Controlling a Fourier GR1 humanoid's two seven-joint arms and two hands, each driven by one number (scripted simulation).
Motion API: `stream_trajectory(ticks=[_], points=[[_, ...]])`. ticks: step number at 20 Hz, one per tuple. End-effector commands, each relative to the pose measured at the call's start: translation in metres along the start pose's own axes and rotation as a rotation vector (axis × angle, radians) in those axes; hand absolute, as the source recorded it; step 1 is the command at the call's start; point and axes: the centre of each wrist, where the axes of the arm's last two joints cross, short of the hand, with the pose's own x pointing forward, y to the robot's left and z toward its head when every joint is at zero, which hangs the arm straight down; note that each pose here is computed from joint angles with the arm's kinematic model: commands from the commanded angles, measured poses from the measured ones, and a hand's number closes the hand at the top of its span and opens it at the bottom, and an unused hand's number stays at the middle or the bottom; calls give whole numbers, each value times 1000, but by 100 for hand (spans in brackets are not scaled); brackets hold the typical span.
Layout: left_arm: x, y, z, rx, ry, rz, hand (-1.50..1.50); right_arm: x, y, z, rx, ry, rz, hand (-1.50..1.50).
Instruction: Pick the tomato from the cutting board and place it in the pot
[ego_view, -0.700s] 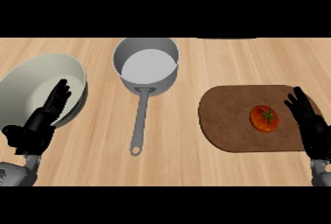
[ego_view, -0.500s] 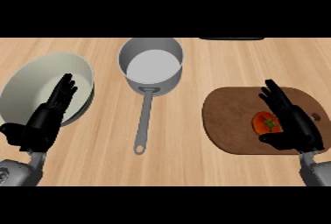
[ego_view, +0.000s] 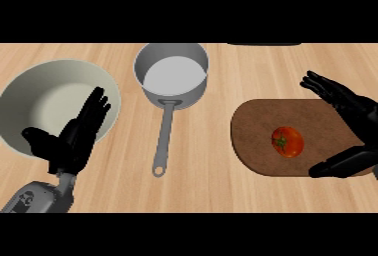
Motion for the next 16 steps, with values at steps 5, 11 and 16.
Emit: stream_trajectory(ticks=[5,11,16], points=[[14,-10,4,25,35,42,0,58,-112,33,181,-42,273,-150],[20,-3,3,7,59,25,0,120,-141,11,343,57,448,-150],[15,-22,9,14,48,2,0,144,-136,-3,486,205,542,-150]])
